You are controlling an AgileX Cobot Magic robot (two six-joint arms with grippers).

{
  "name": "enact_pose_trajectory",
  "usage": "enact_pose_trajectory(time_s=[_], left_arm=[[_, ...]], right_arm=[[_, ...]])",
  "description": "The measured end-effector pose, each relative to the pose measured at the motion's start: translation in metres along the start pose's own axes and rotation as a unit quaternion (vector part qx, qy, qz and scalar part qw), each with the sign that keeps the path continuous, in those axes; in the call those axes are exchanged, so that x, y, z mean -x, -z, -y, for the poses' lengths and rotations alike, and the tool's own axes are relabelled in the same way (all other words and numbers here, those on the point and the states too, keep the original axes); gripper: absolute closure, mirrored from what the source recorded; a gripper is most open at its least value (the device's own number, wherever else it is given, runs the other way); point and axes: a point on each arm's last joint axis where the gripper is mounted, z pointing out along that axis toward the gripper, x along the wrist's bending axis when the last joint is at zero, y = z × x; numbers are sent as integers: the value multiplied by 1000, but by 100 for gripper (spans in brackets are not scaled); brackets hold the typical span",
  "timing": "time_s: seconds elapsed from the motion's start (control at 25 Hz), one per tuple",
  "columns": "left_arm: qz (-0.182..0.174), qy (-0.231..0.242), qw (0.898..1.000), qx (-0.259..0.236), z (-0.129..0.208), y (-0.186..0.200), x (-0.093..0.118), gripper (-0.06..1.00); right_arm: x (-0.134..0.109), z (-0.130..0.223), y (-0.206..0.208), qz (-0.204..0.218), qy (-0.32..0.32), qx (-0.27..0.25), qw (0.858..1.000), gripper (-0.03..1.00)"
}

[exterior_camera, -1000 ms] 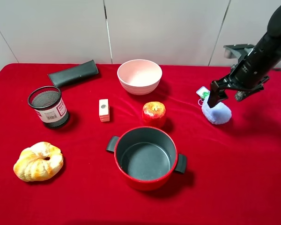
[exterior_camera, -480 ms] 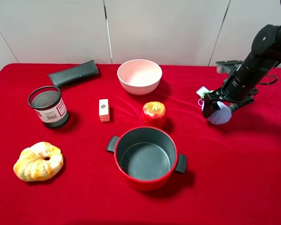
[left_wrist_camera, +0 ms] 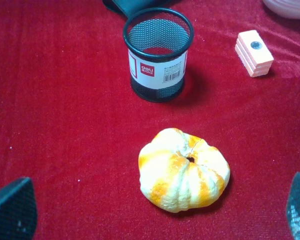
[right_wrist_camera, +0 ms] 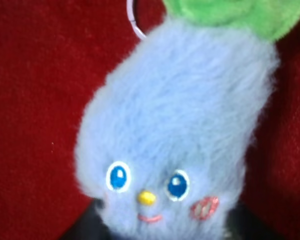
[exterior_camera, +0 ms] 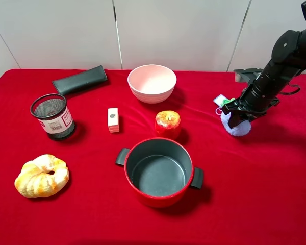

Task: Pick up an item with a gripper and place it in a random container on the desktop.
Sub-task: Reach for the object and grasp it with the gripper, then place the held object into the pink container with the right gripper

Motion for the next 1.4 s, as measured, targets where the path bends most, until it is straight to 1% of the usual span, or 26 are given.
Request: enact_pose_trajectory(time_s=[0.56,1.08,1.4], left_arm=[[0,0,1000,0,0,0,0,-5],[0,0,1000,0,0,0,0,-5],[0,0,1000,0,0,0,0,-5]], right_arm=[[-1,0,2,-1,2,1,1000,73],[-13,7,54,-18,11,6,1000,73],[-21,15,84,-27,-2,4,1000,73]])
